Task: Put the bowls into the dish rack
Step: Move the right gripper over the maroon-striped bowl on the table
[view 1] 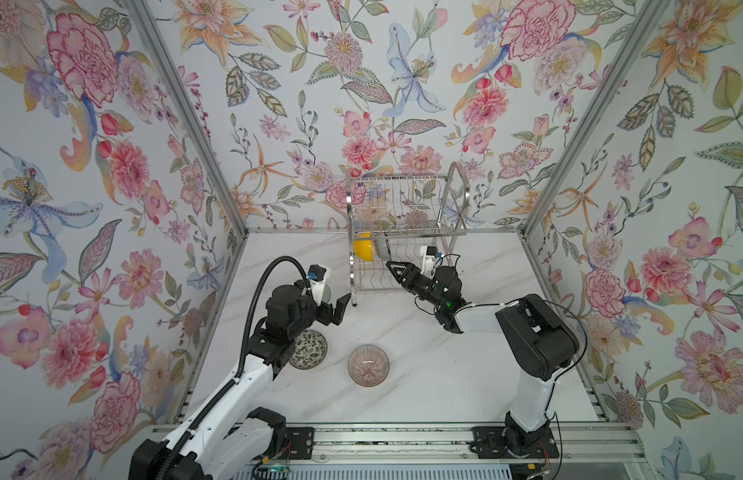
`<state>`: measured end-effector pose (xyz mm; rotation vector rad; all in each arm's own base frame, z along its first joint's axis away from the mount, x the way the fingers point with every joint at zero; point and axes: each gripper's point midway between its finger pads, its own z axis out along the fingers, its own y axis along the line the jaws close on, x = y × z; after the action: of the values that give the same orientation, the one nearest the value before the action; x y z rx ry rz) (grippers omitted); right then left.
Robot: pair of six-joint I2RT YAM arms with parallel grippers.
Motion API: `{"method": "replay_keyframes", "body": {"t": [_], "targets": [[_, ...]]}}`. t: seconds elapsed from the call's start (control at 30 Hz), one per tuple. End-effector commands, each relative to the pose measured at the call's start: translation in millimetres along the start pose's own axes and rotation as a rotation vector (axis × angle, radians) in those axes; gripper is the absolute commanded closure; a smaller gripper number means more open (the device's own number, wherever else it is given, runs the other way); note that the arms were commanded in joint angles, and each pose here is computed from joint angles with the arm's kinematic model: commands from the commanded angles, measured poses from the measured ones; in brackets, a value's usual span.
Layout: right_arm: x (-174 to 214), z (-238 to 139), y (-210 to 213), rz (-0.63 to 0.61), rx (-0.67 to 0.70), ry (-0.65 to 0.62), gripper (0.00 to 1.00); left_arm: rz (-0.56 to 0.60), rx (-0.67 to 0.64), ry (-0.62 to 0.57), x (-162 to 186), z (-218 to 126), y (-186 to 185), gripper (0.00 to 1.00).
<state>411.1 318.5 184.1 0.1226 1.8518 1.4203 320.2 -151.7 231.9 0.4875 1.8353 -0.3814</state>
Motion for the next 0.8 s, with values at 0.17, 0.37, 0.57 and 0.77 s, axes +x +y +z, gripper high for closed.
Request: {"method": "replay_keyframes", "body": {"t": [0.17,0.37,0.57,0.77], "targets": [[70.1,-37.2,3.8,-0.459,0.171,0.334,0.38,-0.103,-0.068,0.025,-14.7,1.8,10.9,0.01],[97.7,-65.8,-5.4,-0.635,0.271,0.508,0.38,-0.142,-0.104,0.110,-20.3,0.6,15.9,0.01],[125.4,-84.9,-6.4,-0.741,0.316,0.637,0.38,-0.221,-0.096,0.225,-7.0,-1.6,12.0,0.01],[146.2,-93.4,-4.7,-0.834,0.355,0.755,0.38,-0.288,-0.069,0.411,28.9,-8.5,1.5,0.01]]}}
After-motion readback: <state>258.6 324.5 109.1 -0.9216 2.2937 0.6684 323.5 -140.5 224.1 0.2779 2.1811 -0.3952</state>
